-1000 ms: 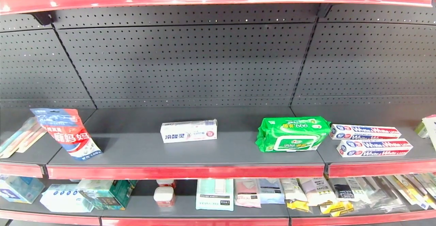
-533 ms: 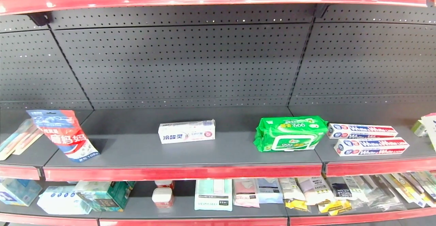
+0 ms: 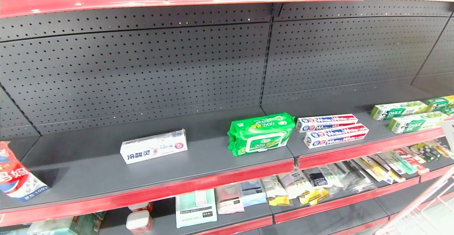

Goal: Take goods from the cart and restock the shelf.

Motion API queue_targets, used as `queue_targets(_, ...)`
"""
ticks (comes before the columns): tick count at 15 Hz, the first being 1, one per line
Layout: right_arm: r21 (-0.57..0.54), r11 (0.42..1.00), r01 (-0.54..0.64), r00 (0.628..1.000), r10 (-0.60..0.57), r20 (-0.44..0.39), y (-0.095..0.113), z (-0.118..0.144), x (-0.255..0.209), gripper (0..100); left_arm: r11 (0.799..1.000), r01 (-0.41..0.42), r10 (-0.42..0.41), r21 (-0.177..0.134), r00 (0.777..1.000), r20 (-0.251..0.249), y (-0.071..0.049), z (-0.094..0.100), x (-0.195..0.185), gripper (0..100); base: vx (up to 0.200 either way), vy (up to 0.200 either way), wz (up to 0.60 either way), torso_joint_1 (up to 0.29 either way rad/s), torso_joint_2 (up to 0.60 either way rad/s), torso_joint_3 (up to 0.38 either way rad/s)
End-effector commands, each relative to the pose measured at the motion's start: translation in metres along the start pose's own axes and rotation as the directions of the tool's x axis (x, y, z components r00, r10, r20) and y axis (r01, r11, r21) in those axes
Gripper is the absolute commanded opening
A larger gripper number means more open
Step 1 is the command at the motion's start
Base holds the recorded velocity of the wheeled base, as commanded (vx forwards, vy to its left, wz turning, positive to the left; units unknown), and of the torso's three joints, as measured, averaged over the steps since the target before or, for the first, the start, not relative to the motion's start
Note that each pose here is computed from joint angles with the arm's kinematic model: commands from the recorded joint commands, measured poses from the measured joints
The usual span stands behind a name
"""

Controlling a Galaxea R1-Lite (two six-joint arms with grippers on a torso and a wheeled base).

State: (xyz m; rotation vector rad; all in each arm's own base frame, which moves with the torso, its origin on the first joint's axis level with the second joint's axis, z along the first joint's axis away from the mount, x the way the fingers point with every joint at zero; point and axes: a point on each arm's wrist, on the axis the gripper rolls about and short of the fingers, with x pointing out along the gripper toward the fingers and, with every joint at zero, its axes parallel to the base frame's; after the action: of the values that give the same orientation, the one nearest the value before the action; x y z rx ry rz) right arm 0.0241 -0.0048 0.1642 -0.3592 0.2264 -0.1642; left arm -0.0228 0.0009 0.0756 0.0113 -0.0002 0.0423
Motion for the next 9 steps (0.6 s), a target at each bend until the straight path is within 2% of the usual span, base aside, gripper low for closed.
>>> queue_targets(1, 0.004, 1.0, -0.001, 1.0, 0.001, -0.008, 0.001, -0.002, 0.001, 0, 1.0, -0.001, 0.001, 0.001, 1.0, -0.007, 0.0, 0.0, 0.001, 100, 0.0, 0.0, 0.0, 0.0, 0.0, 0.0)
queue_targets(3, 0.129, 0.987, -0.097, 0.993, 0.088, 0.077, 0.003, -0.002, -0.006, 0, 1.0, 0.011, -0.01, 0.023, 1.0, -0.014, 0.0, 0.001, 0.001, 100, 0.0, 0.0, 0.0, 0.0, 0.0, 0.0)
queue_targets(4, 0.162, 0.977, -0.137, 0.987, 0.121, 0.106, 0.003, -0.001, -0.009, 0, 1.0, 0.021, -0.021, 0.023, 1.0, -0.016, 0.0, 0.001, 0.001, 100, 0.0, 0.0, 0.0, 0.0, 0.0, 0.0)
queue_targets(5, 0.185, 0.963, -0.194, 0.972, 0.164, 0.166, 0.003, 0.001, -0.015, 0, 0.999, 0.05, -0.05, 0.013, 0.999, 0.012, -0.001, 0.043, 0.002, 100, 0.0, 0.0, 0.0, 0.0, 0.0, 0.0)
queue_targets(6, 0.184, 0.959, -0.215, 0.966, 0.182, 0.182, 0.004, -0.002, -0.018, 0, 0.997, 0.048, -0.049, -0.062, 0.999, -0.008, -0.001, 0.097, 0.02, 100, 0.0, 0.0, 0.0, 0.0, 0.0, 0.0)
queue_targets(7, 0.19, 0.958, -0.213, 0.967, 0.179, 0.181, 0.006, -0.008, -0.019, 0, 0.991, 0.037, -0.038, -0.127, 0.999, -0.006, -0.001, 0.13, 0.035, 100, 0.0, 0.0, 0.0, 0.0, 0.0, 0.0)
queue_targets(9, 0.193, 0.96, -0.201, 0.965, 0.161, 0.205, 0.008, -0.014, -0.024, 0, 0.992, -0.049, 0.035, -0.119, 0.993, -0.115, 0.0, 0.138, 0.068, 100, 0.0, 0.0, 0.0, 0.0, 0.0, 0.0)
